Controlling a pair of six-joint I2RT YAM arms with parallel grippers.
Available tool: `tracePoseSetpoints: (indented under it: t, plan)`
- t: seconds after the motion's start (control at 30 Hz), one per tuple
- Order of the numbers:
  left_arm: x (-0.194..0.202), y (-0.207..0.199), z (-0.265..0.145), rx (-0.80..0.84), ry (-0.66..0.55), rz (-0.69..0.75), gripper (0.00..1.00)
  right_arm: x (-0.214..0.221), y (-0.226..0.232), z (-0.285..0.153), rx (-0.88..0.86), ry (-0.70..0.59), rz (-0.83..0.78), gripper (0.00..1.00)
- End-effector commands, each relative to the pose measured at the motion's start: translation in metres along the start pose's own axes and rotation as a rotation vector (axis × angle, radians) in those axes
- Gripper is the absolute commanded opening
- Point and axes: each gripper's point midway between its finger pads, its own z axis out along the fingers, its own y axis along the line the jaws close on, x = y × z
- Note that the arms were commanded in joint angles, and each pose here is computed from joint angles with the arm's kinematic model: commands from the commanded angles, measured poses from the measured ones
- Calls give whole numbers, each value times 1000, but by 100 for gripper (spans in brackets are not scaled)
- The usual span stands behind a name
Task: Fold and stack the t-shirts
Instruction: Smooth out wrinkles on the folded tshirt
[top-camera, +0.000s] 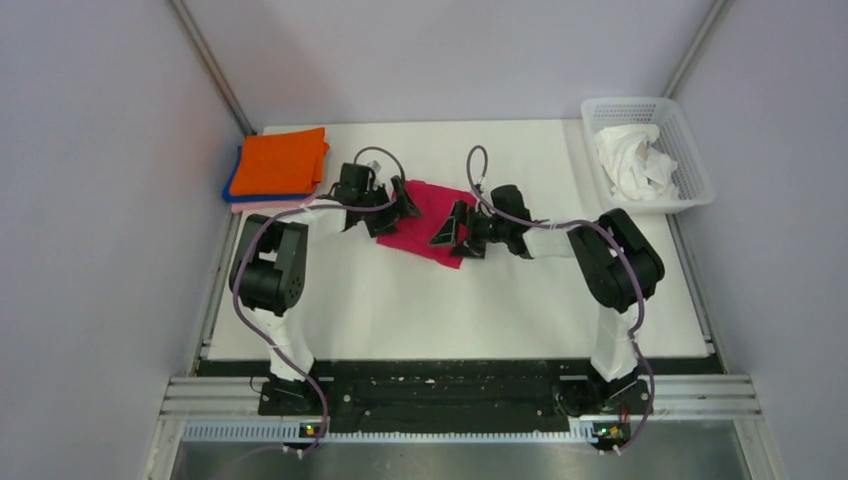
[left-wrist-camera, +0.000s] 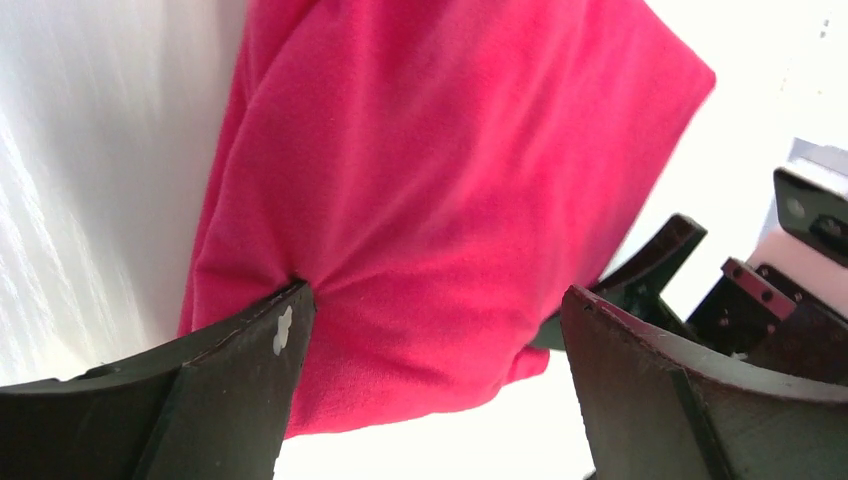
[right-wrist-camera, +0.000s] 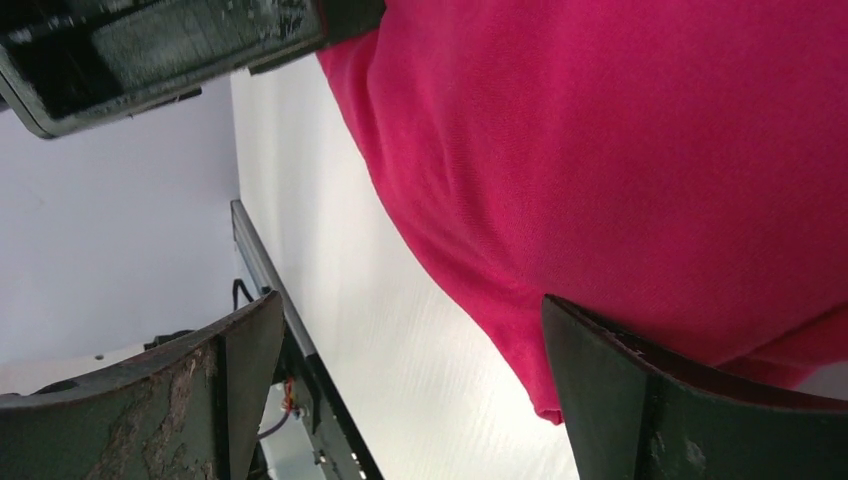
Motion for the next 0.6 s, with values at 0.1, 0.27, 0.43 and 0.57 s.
tracePoseSetpoints:
  t: [0.1, 0.27, 0.43, 0.57]
  plan:
    - [112, 26, -26, -79, 200, -139, 99, 21, -41, -34, 203, 30, -57, 99]
    - [120, 5, -52, -48, 181, -95, 99, 28, -22, -56, 187, 68, -141, 99]
    - [79, -34, -65, 7, 107, 4, 99, -4, 19, -66, 137, -8, -233, 99]
    - [41, -50, -65, 19, 42, 60, 99, -40, 56, -64, 52, -81, -276, 99]
